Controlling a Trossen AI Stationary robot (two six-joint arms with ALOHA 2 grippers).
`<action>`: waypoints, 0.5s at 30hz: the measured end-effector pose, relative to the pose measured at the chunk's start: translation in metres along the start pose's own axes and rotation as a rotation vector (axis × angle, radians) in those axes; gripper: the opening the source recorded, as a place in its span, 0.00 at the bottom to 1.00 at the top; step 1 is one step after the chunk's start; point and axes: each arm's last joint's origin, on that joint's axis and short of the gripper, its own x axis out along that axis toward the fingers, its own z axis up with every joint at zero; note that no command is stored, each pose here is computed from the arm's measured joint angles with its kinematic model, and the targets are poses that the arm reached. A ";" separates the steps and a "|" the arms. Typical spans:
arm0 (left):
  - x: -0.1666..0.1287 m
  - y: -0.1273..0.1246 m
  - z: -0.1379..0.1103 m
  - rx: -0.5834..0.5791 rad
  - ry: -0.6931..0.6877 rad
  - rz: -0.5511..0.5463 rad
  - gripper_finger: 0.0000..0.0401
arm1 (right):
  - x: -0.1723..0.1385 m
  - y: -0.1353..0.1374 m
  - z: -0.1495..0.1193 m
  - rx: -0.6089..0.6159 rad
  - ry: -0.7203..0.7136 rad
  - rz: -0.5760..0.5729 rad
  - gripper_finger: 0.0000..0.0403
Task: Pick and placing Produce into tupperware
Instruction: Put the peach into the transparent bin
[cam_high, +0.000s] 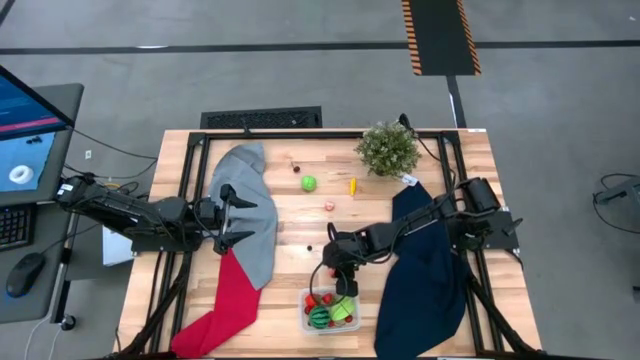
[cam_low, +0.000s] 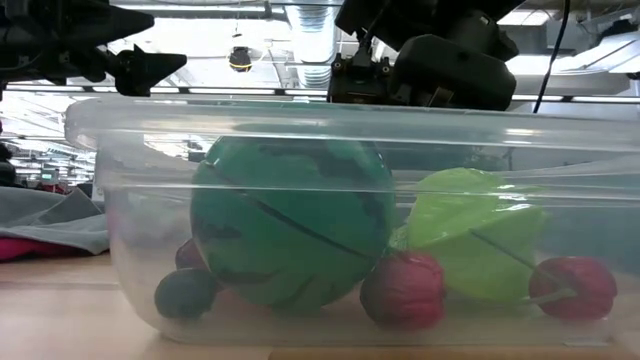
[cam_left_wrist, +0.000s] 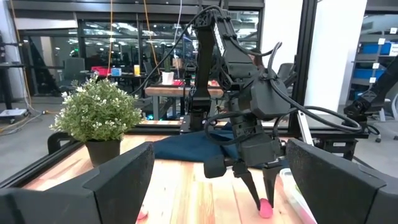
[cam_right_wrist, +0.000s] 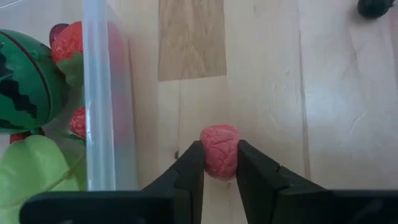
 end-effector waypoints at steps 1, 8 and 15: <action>0.000 0.000 0.000 0.000 -0.001 0.000 0.88 | -0.001 0.000 0.001 -0.002 -0.002 0.000 0.25; 0.000 0.000 0.000 -0.001 -0.003 0.000 0.88 | -0.012 -0.004 0.011 -0.018 0.018 -0.025 0.25; 0.000 0.000 0.000 -0.001 -0.003 0.000 0.88 | -0.024 0.001 0.028 -0.052 0.010 -0.027 0.25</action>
